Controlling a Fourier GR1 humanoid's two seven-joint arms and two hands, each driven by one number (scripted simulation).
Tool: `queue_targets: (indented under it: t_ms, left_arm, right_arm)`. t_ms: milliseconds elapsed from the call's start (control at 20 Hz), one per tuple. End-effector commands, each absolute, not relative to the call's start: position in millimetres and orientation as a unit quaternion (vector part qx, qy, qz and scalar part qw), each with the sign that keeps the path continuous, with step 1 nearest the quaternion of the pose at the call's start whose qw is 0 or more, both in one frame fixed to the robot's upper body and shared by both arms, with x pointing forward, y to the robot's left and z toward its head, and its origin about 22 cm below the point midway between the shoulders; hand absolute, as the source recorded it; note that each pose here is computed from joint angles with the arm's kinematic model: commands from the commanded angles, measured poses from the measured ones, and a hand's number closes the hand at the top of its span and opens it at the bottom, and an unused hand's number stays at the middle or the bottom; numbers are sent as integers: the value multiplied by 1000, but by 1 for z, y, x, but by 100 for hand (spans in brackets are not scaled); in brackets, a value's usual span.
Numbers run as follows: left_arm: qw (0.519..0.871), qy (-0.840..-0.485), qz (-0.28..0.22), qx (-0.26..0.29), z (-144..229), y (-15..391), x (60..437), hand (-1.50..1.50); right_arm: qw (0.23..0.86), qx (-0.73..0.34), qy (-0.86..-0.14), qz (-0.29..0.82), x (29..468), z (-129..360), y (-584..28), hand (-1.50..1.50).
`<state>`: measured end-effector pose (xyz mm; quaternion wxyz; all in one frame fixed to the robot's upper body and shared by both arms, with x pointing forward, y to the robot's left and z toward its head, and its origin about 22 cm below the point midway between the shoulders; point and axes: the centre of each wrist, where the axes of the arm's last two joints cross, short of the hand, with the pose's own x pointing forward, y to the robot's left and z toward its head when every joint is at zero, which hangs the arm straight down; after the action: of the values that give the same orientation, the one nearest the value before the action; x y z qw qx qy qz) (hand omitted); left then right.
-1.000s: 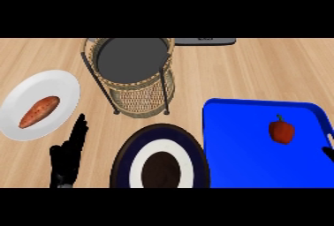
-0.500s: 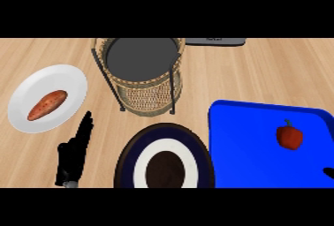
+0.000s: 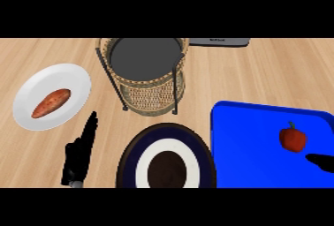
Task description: Pick the bell pepper from the tray and place it in the tiered basket
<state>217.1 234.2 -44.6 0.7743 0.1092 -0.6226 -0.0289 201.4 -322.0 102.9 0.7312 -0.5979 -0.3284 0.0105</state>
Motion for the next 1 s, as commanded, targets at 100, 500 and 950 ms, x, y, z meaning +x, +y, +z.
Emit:
queue_targets:
  t_ms: [100,500,950]
  left_arm:
    - [787,-606,-22,110,-52,246,214,0]
    - [786,-609,-13,109,-43,243,229,0]
    - [790,-602,-10,118,-48,245,223,0]
  right_arm:
    - [782,-597,-176,21,224,89,-311,-150]
    - [803,-573,-164,28,262,74,-284,-150]
    - [829,-546,-106,57,296,59,-269,-150]
